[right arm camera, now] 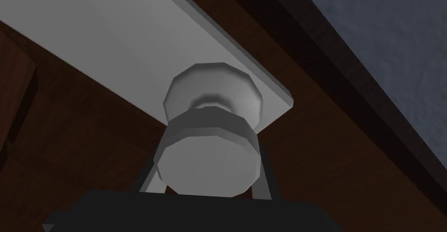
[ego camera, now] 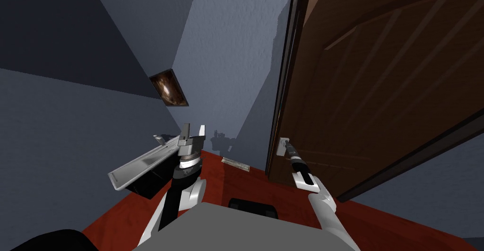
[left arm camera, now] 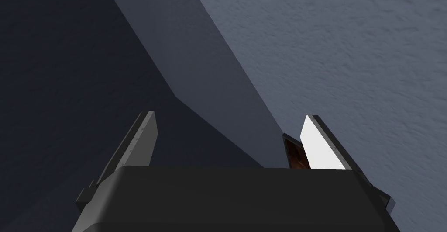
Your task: Pull the door open
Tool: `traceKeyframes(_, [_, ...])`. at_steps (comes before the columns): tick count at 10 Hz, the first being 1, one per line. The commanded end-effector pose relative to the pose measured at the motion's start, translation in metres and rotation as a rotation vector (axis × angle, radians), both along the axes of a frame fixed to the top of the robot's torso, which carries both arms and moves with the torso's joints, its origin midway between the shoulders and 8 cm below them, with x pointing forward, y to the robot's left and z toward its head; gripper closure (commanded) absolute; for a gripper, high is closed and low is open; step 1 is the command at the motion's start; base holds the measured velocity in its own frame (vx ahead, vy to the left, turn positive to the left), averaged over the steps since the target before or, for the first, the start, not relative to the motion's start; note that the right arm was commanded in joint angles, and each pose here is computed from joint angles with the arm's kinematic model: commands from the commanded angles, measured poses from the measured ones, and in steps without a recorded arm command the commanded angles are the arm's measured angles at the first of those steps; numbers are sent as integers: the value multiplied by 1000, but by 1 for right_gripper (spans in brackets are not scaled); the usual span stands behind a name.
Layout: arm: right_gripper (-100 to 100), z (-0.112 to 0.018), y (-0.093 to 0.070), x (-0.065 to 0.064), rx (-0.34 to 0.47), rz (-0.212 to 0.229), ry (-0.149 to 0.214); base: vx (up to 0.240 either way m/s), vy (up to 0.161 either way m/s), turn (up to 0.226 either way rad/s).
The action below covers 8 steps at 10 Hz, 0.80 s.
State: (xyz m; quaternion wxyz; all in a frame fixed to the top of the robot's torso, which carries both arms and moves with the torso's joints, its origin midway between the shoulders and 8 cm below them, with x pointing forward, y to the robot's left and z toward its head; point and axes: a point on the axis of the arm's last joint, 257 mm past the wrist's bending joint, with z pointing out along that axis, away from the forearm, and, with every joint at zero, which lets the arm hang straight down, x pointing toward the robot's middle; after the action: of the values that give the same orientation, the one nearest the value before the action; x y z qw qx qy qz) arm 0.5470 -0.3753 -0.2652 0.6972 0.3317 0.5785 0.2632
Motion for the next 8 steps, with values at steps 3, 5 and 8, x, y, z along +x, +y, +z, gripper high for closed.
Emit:
traceKeyframes(3, [100, 10, 9, 2, 159, 28, -54, -60, -29, 66])
traceKeyframes(5, [100, 12, 8, 1, 255, 32, -76, -56, -37, 33])
traceKeyframes(8, [100, 14, 8, 0, 355, 35, -99, -46, -29, 46])
